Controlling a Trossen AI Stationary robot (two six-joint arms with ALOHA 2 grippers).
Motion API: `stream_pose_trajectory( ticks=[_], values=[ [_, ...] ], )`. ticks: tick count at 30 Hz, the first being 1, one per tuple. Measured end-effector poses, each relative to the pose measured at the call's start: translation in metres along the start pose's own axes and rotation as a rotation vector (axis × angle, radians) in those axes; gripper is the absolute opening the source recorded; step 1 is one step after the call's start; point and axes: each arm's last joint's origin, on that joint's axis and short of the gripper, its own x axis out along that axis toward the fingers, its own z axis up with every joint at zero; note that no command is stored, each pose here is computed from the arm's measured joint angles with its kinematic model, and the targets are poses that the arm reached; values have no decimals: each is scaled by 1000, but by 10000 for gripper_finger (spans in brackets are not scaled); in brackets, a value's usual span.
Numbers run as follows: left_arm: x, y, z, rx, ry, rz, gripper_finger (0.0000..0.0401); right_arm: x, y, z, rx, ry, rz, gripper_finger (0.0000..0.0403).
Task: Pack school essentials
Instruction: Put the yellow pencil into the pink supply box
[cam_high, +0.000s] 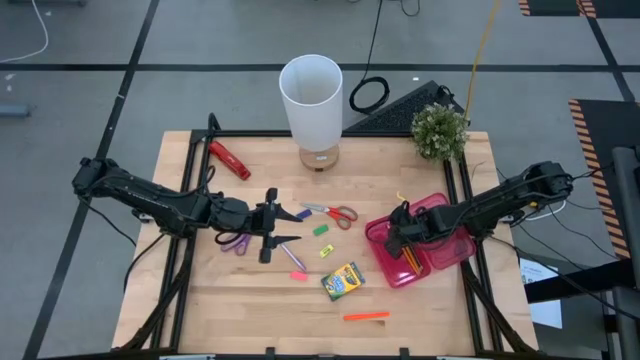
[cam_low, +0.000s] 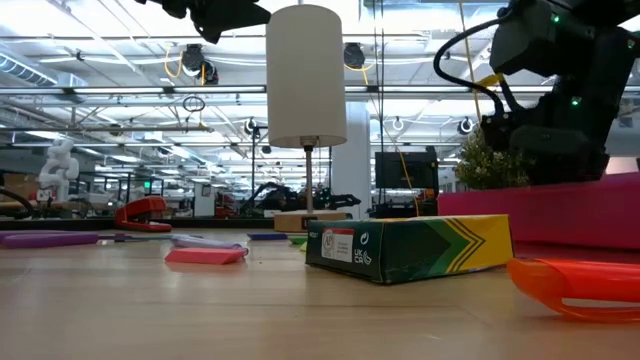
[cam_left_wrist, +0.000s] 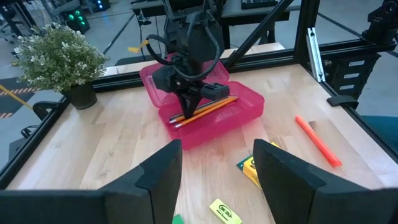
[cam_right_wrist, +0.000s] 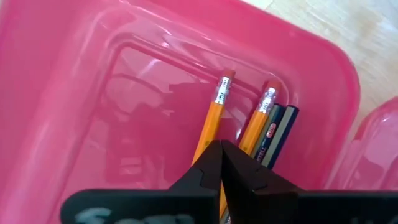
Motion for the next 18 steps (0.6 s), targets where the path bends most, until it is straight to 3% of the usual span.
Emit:
stream_pose_trajectory(
  ticks=[18],
  values=[
    [0,0,0,0,0,0,202,-5,7,5,-8,-61,87,0]
  ],
)
